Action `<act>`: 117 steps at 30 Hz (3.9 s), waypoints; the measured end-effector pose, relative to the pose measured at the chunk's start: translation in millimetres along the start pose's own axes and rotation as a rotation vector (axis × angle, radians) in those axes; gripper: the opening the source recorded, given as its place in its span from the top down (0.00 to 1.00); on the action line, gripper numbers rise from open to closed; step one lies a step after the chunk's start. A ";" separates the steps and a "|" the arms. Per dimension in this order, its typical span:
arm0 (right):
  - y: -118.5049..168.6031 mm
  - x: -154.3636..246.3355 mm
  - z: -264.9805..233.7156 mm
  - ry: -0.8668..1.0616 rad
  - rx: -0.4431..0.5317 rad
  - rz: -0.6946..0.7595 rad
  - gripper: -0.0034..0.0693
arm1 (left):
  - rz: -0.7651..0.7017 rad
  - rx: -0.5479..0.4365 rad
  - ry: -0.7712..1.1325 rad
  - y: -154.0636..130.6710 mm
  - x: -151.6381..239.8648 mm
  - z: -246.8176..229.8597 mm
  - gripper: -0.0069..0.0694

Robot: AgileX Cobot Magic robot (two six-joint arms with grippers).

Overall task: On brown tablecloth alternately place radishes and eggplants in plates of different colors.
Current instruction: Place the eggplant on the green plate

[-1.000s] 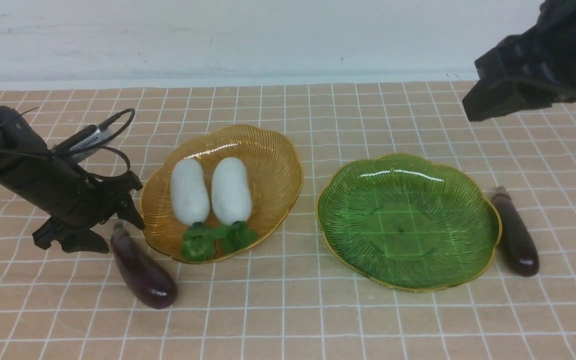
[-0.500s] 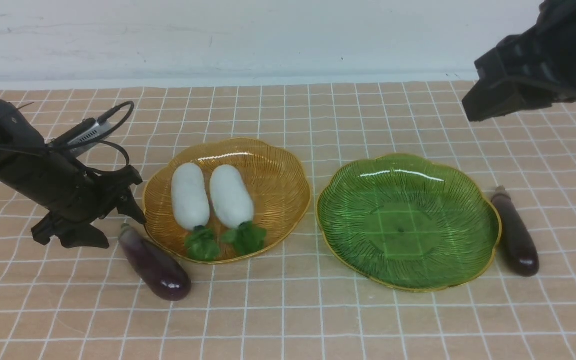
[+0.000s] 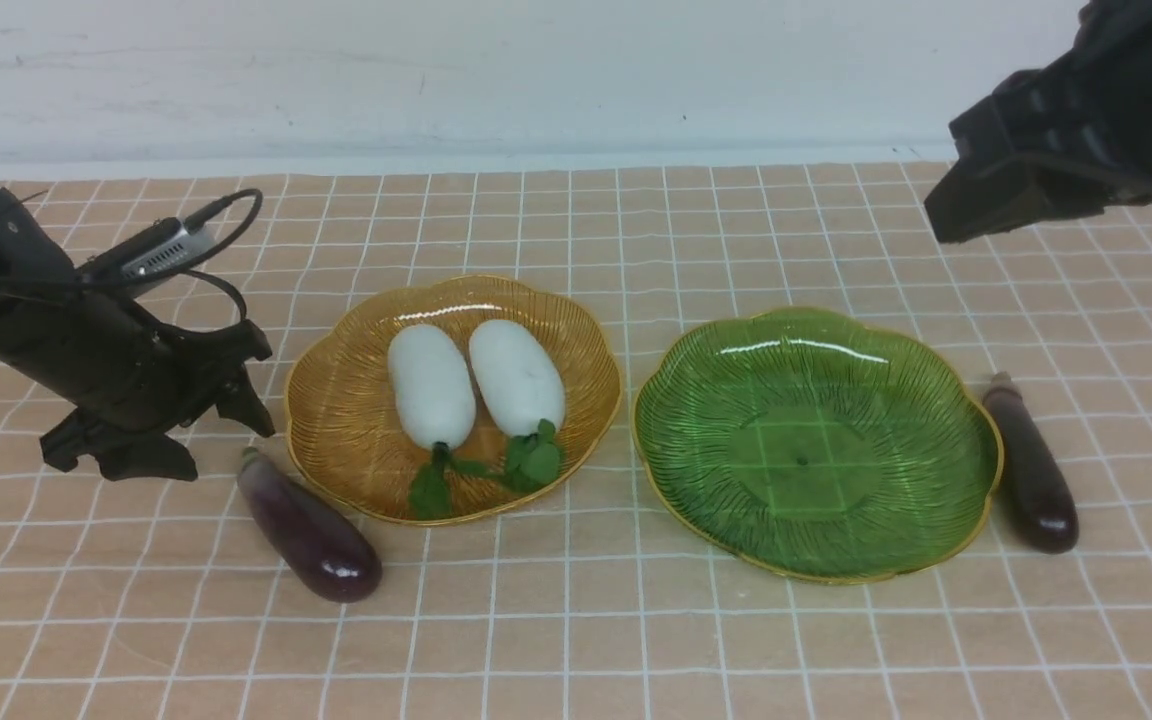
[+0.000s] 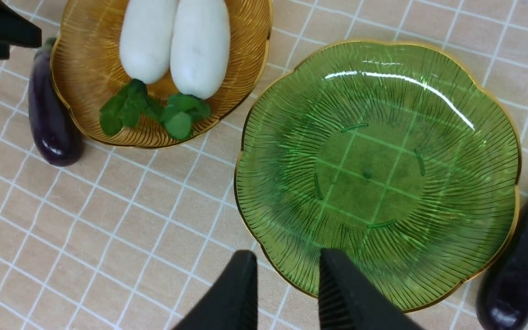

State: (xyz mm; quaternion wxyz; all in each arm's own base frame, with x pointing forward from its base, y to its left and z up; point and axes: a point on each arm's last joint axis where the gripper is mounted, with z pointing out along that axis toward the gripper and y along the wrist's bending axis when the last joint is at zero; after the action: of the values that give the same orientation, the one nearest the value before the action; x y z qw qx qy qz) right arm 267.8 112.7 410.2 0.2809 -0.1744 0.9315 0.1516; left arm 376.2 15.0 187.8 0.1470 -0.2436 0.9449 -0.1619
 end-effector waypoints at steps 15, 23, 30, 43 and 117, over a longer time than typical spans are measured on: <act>-0.1 -0.1 0.0 -0.001 0.001 -0.004 0.70 | -0.051 -0.039 0.067 10.8 2.2 29.7 0.34; -0.8 0.0 0.0 0.000 0.008 -0.009 0.70 | 0.053 -0.109 0.073 15.7 1.7 19.6 0.69; -8.7 0.2 -0.4 0.005 0.096 -0.048 0.70 | 0.092 -0.168 0.058 24.4 -21.7 -33.8 0.70; -47.3 -0.7 -10.4 0.007 0.444 -0.065 0.70 | 0.417 0.428 -0.223 -147.0 12.2 -89.5 0.70; -103.0 -35.7 186.4 -0.012 0.075 0.312 0.55 | 0.824 0.052 -0.351 -34.9 176.7 -296.3 0.91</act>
State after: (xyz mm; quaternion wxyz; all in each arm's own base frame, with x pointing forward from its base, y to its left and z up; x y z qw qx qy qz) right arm 425.7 100.2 263.3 0.2660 -0.0160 0.9506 0.1594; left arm 136.8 -34.3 433.8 0.3634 0.1332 0.9194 -0.0695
